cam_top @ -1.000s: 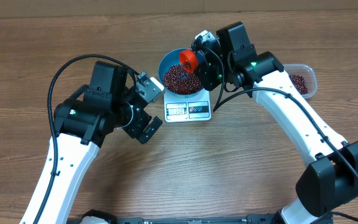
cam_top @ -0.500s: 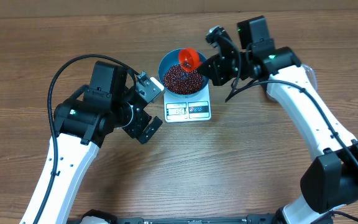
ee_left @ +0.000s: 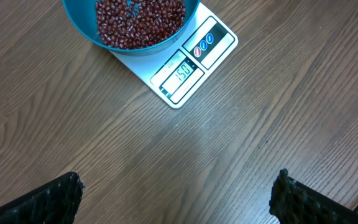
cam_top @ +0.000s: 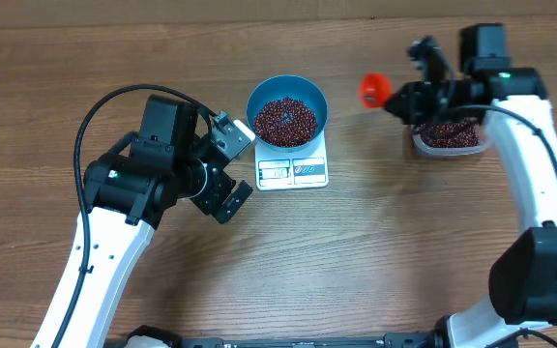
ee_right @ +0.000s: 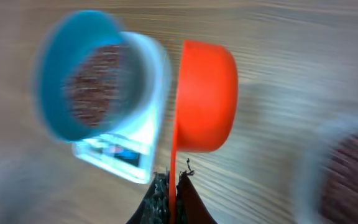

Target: Scoop item into bowl and weigh 150g on scale

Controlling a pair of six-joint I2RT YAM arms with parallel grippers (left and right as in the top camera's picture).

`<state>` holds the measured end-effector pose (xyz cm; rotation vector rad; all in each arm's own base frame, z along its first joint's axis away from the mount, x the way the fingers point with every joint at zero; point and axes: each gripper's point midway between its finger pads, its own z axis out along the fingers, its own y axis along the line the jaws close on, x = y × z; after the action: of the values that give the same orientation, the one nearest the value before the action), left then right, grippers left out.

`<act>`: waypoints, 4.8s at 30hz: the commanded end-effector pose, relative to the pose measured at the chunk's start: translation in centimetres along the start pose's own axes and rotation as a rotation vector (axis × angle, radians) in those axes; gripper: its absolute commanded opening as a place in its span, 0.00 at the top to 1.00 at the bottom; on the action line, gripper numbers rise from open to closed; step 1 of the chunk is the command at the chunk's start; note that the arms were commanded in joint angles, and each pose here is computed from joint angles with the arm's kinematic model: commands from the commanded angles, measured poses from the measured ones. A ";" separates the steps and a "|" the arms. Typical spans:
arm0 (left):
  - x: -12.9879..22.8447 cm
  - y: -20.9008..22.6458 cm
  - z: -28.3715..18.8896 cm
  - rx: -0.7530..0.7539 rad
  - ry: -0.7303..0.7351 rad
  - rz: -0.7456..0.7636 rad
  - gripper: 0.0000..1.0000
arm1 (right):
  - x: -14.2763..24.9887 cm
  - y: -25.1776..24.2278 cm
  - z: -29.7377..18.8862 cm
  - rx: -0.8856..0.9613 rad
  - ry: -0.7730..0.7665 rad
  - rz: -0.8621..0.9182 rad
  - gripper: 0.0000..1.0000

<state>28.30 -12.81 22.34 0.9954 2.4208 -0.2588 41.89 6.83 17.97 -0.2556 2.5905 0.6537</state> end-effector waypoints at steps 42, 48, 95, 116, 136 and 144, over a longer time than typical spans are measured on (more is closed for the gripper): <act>0.1 0.0 0.1 0.007 0.002 0.007 0.01 | 8.3 3.3 -14.8 0.021 -0.060 0.303 0.96; 0.1 0.0 0.1 0.006 0.003 0.007 0.00 | 12.1 4.0 -11.1 -0.295 -0.020 0.404 0.96; 0.1 0.0 0.1 0.007 0.003 0.007 0.00 | 23.5 -7.7 2.1 0.077 -0.032 0.748 0.00; 0.1 0.0 0.1 0.007 0.003 0.007 0.00 | 13.8 -4.3 -10.9 0.244 -0.174 0.749 0.00; 0.1 0.1 0.1 0.005 0.003 0.007 0.00 | 14.0 0.2 -14.5 0.190 -0.291 0.662 0.00; 0.1 0.1 0.1 0.005 0.003 0.007 0.00 | 13.2 3.0 -13.1 0.138 -0.250 0.452 0.00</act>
<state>28.29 -12.80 22.32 0.9954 2.4216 -0.2584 23.93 0.79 22.10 0.6158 2.4587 0.6118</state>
